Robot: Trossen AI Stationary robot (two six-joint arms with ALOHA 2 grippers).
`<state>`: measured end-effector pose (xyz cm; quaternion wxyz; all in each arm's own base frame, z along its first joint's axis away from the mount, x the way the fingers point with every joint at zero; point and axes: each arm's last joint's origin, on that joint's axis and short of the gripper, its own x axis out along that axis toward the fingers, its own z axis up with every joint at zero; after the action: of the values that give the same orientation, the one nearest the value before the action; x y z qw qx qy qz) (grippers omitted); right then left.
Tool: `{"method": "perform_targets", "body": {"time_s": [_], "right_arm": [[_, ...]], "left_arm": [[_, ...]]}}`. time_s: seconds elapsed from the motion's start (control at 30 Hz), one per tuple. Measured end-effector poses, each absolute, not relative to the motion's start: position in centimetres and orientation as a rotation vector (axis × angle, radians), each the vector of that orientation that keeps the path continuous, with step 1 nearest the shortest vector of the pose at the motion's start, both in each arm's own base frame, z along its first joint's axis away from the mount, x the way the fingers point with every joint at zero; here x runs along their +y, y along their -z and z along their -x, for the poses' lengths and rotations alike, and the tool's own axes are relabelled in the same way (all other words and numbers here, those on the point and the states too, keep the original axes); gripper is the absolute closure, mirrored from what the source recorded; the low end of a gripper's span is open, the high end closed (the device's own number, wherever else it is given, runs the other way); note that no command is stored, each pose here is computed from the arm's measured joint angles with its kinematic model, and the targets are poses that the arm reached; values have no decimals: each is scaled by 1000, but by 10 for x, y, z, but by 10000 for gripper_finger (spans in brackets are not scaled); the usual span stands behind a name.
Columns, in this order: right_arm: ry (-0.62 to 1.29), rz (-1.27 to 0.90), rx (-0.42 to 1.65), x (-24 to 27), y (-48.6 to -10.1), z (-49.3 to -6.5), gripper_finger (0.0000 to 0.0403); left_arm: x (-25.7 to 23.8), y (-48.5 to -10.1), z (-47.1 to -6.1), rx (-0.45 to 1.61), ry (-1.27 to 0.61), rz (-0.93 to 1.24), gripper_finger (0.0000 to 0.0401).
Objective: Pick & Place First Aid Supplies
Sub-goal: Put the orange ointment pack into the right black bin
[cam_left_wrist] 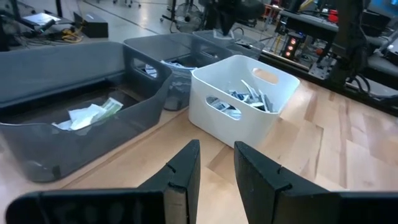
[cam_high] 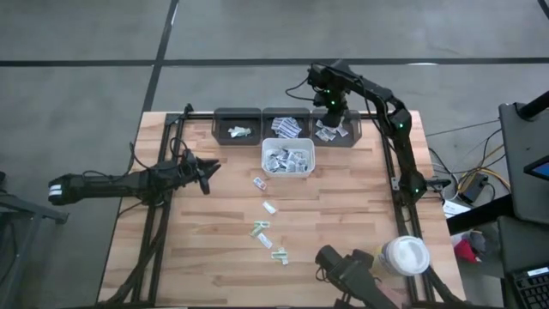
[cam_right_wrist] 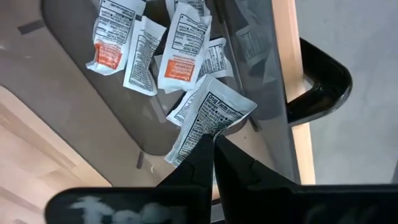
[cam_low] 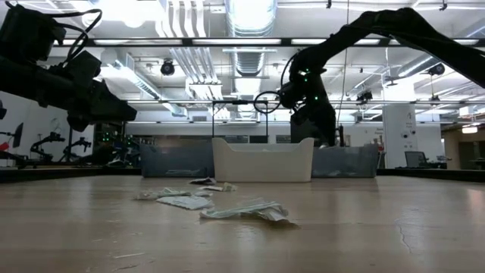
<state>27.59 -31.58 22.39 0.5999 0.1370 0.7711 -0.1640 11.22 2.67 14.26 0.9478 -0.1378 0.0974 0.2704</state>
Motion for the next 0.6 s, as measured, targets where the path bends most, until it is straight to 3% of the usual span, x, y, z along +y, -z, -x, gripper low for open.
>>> {"method": "perform_targets", "body": {"time_s": [0.17, 0.43, 0.6], "right_arm": [[366, -334, 1792, -315, -220, -275, 386], [333, -366, 1784, -313, -216, -275, 336], [371, -436, 1699, -308, -239, -279, 318]], "left_arm": [[27, -143, -112, 194, -583, 270, 307], [28, -143, -112, 194, -590, 262, 307], [28, -143, -112, 194, -590, 261, 307]]}}
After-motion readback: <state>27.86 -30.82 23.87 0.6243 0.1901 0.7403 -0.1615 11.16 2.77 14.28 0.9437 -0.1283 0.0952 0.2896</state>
